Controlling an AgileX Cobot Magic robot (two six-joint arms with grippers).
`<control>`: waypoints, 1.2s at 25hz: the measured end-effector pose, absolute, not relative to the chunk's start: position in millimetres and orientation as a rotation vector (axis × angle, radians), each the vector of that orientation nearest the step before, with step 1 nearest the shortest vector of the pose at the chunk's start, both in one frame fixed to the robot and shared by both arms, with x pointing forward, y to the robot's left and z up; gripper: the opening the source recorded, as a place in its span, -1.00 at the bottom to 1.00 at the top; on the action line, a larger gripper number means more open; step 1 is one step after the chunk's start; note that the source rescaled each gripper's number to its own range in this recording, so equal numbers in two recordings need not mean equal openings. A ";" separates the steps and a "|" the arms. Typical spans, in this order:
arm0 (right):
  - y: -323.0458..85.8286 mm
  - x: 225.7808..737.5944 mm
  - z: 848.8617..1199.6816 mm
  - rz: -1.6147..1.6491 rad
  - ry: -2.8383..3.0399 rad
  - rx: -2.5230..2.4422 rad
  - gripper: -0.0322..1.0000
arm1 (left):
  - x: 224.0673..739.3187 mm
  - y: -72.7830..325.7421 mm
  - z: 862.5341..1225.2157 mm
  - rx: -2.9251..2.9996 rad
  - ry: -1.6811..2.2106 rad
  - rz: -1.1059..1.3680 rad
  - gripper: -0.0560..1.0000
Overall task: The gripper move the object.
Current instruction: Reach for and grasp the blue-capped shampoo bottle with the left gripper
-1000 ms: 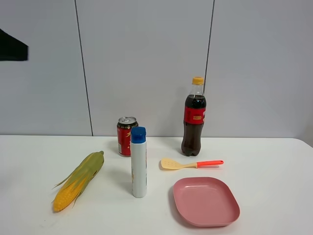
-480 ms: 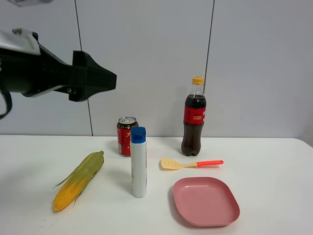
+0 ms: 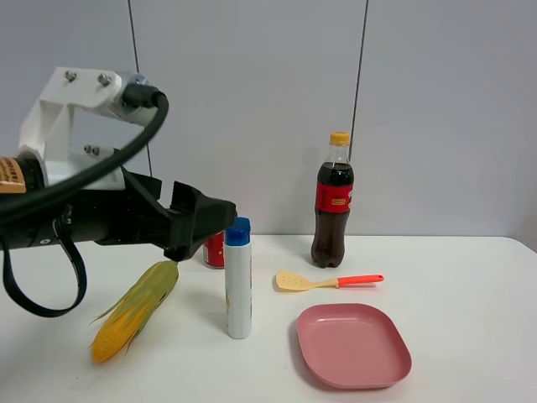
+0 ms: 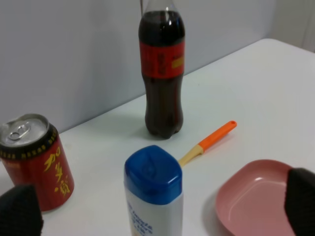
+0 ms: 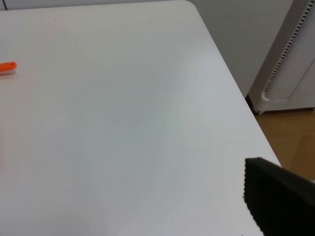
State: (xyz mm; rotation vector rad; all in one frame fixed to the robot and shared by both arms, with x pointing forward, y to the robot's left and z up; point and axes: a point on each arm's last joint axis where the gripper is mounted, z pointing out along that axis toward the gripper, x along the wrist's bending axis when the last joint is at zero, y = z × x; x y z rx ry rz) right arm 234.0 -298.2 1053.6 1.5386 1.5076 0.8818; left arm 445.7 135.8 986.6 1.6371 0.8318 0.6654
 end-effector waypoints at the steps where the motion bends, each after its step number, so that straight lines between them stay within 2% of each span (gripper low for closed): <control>1: -298.2 234.0 1053.6 0.882 1.508 1.539 1.00 | 447.2 134.6 981.9 1.649 0.837 0.663 1.00; 19: -298.2 234.0 1053.6 0.882 1.508 1.539 1.00 | 462.8 122.4 921.1 1.700 0.886 0.639 1.00; 30: -298.2 234.0 1053.6 0.882 1.508 1.539 1.00 | 466.0 120.0 924.2 1.654 0.862 0.658 1.00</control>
